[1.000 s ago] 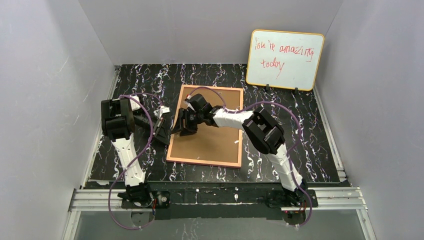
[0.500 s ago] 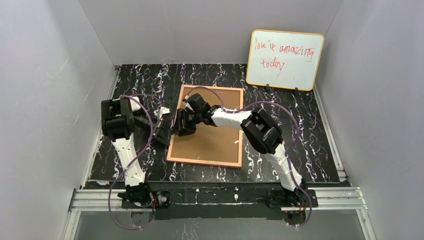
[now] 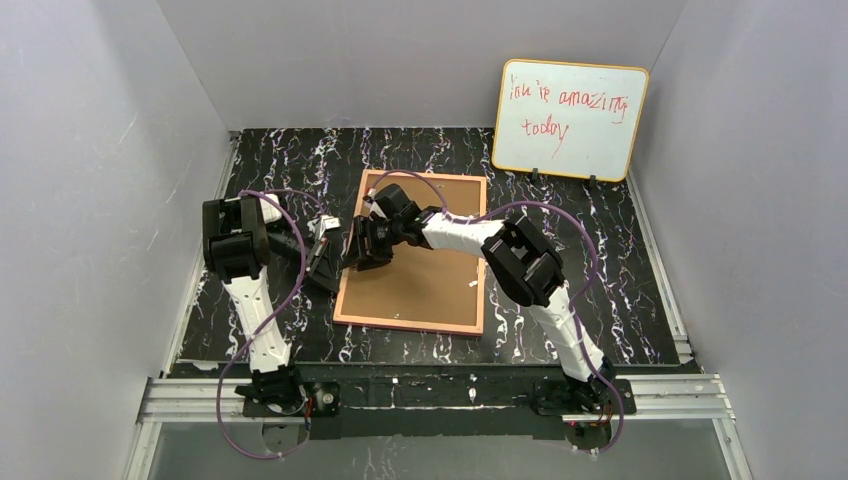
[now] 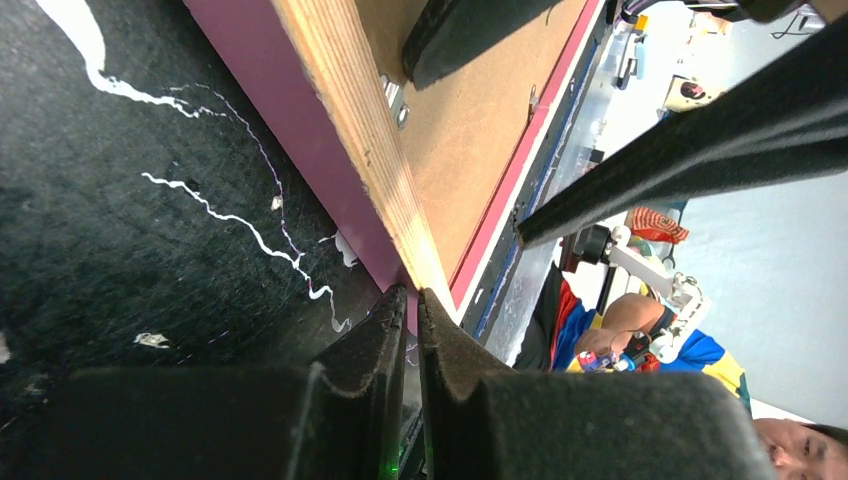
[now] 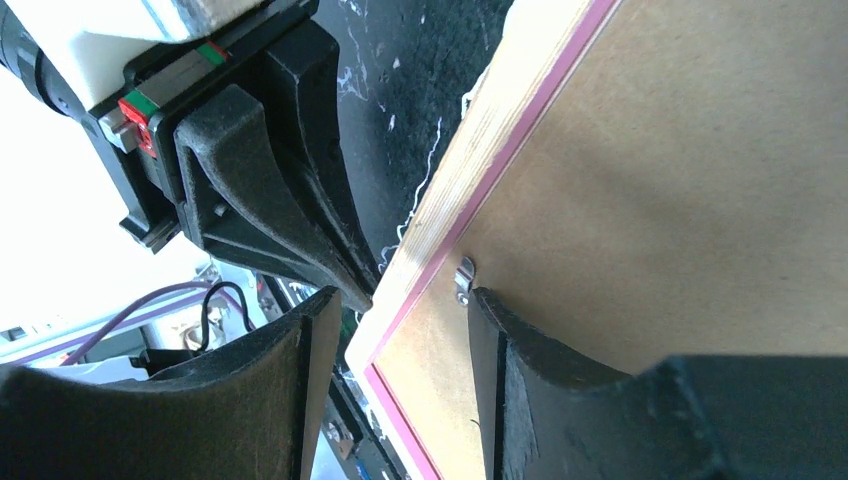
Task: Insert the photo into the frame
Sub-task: Install the photo frame at the center of the board.
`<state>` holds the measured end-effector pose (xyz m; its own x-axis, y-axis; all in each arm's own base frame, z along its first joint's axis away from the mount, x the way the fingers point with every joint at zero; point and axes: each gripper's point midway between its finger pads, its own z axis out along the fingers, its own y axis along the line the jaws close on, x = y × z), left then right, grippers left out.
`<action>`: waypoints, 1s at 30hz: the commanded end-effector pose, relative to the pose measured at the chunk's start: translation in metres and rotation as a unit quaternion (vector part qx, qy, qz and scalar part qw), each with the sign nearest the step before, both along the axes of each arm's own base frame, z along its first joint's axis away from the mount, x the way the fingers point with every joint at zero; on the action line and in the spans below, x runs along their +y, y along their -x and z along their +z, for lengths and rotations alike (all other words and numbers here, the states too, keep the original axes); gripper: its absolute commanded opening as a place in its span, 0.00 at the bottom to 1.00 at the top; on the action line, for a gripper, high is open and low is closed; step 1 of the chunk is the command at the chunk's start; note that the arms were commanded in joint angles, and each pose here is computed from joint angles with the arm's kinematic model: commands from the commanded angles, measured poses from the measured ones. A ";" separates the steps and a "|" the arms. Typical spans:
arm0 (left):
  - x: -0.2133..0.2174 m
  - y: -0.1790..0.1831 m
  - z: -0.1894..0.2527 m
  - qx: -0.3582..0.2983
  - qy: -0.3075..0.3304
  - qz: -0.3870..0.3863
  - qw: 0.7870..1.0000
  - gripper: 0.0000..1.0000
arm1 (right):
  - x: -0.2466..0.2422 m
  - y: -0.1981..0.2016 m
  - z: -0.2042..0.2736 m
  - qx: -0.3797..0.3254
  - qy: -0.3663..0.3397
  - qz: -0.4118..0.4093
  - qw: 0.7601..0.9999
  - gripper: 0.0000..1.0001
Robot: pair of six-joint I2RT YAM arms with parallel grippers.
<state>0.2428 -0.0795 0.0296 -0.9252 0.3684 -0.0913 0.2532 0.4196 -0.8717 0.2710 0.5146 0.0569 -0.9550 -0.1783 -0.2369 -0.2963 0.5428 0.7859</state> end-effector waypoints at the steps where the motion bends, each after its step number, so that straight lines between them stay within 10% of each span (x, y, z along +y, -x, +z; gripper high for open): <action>1: 0.004 0.001 -0.014 -0.030 -0.020 -0.026 0.999 0.06 | -0.011 -0.020 -0.003 -0.023 0.018 -0.016 0.999 0.59; 30: 0.003 0.002 -0.016 -0.025 -0.018 -0.023 0.999 0.06 | 0.008 0.014 -0.028 0.017 0.002 0.031 0.999 0.54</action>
